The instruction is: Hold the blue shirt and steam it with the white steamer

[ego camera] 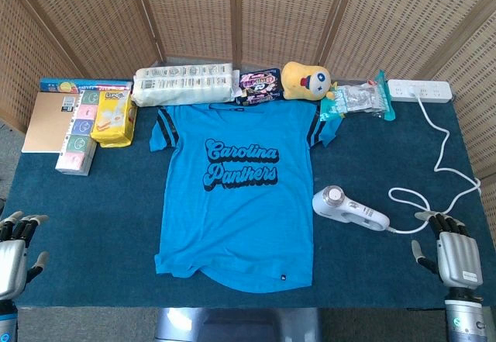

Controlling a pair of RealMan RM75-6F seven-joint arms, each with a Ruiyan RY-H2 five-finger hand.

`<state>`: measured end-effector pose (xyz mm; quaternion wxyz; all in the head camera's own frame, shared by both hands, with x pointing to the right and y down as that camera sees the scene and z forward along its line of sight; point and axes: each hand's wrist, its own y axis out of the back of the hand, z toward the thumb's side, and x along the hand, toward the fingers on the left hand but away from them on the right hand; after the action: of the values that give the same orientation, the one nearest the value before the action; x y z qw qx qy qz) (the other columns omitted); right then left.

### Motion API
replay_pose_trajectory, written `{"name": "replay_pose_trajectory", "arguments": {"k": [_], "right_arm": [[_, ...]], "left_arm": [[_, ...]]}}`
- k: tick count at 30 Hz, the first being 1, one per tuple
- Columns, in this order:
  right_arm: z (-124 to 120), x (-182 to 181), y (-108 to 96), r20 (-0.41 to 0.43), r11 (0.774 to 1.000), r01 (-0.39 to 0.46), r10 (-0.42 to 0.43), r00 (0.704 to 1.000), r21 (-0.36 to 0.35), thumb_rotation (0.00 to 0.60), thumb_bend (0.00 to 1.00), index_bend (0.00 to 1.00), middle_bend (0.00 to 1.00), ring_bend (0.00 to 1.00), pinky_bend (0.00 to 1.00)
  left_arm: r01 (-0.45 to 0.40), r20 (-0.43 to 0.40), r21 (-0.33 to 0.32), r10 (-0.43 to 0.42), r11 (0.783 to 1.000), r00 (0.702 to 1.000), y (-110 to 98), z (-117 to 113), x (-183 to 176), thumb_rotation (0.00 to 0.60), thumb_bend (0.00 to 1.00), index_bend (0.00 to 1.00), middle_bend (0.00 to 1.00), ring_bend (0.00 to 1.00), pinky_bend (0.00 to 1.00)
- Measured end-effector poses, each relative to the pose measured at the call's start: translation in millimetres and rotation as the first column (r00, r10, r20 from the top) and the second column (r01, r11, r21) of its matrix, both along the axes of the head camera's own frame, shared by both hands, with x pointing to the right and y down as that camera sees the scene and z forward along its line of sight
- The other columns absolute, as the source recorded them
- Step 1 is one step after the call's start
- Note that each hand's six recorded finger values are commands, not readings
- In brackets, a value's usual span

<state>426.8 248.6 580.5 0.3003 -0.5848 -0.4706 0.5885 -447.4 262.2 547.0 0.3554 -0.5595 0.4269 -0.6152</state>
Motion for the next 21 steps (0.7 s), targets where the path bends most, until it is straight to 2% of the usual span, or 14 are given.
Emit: {"name": "replay_pose_trajectory", "arguments": {"k": [15,21], "right_arm": [[-2,1,2,0.004,1.000,-0.009,0.009,1.000,0.013,0.600,0.41,0.28,0.28,0.25,0.21],[-2,1,5,0.008,1.000,-0.009,0.009,1.000,0.010,0.600,0.42,0.28,0.28,0.25,0.21]], "left_arm": [[-0.051,-0.018,-0.028,0.051,0.998,0.999,-5,6,10,0.600,0.25,0.26,0.30,0.15,0.17],[-0.100,-0.033,-0.083,0.098,0.991,0.995,-3,18,21,0.600,0.25,0.27,0.30,0.15,0.17]]}}
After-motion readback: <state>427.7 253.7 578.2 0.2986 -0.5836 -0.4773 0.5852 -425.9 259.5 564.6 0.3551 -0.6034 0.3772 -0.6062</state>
